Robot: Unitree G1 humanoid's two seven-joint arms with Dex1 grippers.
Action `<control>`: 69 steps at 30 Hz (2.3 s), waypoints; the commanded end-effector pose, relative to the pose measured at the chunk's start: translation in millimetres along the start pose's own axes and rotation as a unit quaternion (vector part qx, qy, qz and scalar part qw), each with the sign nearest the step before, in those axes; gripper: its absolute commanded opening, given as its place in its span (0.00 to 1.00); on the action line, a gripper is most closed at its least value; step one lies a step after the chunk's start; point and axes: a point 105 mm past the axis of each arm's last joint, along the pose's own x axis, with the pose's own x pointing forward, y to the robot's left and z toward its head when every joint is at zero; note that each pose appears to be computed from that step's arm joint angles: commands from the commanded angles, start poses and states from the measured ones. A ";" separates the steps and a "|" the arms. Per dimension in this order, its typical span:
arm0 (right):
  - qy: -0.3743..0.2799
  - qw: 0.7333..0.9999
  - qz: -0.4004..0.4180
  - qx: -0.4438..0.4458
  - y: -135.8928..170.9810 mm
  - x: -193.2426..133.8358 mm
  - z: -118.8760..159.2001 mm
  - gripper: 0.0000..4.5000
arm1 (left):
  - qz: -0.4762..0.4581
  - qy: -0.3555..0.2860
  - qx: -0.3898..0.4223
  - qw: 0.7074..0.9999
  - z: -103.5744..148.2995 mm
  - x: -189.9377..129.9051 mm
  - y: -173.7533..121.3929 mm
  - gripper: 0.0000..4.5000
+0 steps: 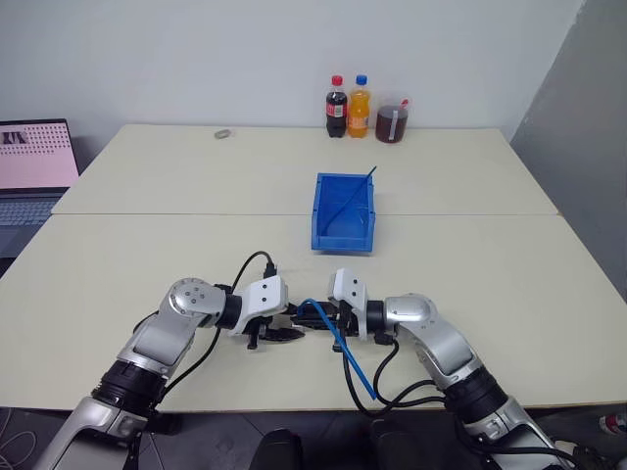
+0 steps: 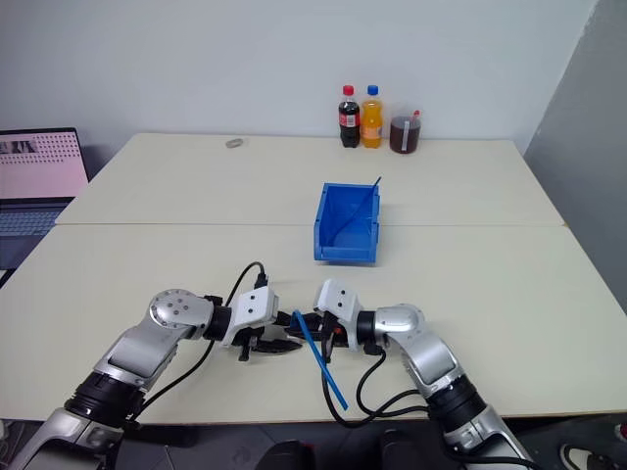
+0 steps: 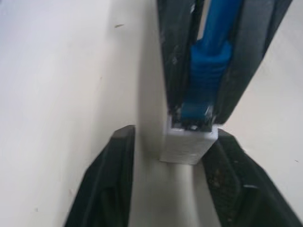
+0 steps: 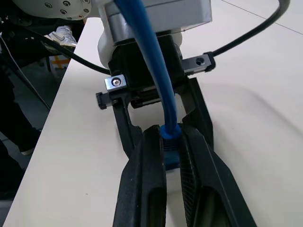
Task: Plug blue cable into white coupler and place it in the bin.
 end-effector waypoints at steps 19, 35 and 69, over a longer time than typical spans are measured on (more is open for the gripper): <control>-0.180 0.940 -0.240 0.163 -141.2 -76.8 137.9 0.02 | 0.215 -0.089 -0.039 0.972 60.0 -74.7 55.7 1.00; -0.026 0.940 -0.292 0.175 -194.9 -59.8 111.7 0.70 | 0.209 -0.067 -0.012 0.976 44.0 -63.3 57.3 1.00; 0.078 0.970 -0.230 -0.017 -104.4 -203.9 112.6 1.00 | 0.357 -0.111 -0.094 0.923 45.3 -148.8 85.9 1.00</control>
